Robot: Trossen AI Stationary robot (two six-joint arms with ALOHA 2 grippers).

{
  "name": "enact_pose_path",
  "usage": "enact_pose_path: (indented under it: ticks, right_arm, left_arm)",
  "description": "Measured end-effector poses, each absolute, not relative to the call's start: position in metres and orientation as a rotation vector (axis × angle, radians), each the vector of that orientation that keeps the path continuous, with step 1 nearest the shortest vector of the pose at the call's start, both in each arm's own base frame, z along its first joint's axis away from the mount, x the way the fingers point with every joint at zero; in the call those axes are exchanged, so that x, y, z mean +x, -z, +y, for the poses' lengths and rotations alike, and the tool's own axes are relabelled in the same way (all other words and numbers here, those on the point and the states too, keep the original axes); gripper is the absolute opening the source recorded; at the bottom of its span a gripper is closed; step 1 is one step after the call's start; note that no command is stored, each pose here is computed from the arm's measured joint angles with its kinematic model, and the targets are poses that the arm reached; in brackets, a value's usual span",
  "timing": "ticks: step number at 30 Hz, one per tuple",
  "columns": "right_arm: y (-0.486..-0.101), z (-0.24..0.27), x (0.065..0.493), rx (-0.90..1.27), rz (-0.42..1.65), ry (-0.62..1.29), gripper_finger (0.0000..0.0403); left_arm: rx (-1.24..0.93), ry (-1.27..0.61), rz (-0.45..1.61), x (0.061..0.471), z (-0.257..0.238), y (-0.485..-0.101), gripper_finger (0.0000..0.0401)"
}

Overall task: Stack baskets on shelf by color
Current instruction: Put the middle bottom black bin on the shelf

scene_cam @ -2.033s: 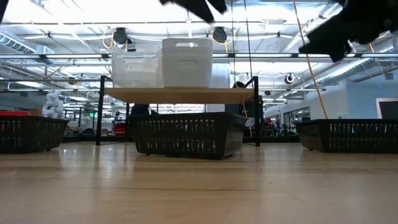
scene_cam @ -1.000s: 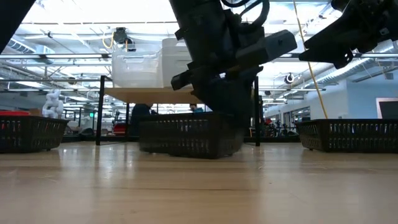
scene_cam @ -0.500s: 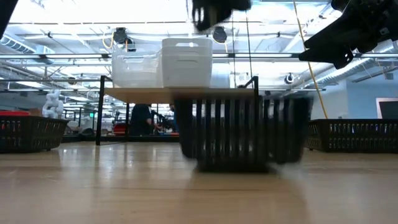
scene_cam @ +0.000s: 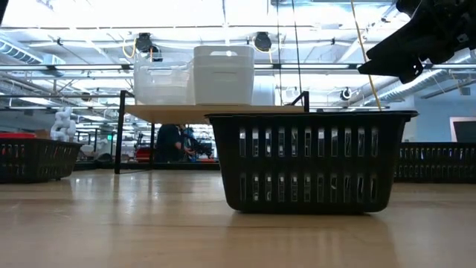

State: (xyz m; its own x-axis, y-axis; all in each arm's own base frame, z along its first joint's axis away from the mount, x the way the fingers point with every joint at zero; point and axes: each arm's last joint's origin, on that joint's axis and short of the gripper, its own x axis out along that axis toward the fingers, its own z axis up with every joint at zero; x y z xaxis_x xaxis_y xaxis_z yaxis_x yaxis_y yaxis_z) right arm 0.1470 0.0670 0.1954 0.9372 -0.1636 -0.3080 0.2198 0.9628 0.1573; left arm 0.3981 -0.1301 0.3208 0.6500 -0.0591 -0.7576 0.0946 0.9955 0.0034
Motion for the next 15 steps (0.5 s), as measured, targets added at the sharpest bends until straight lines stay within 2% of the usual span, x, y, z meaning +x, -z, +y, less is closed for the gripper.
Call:
enact_pose_path:
  ticks: [7,11,15]
  right_arm:
    - [-0.195,0.067,0.147,0.211,0.303,0.204,0.0205]
    - [-0.195,0.067,0.147,0.218,0.3,0.209,0.0205]
    - [-0.195,0.067,0.147,0.23,0.294,0.209,0.0205]
  left_arm:
    - [0.016,0.106,1.015,0.423,-0.184,-0.233,0.015]
    - [0.011,0.205,1.036,0.424,-0.208,-0.21,0.0205]
    - [0.059,0.197,1.029,0.422,-0.218,-0.202,0.0236]
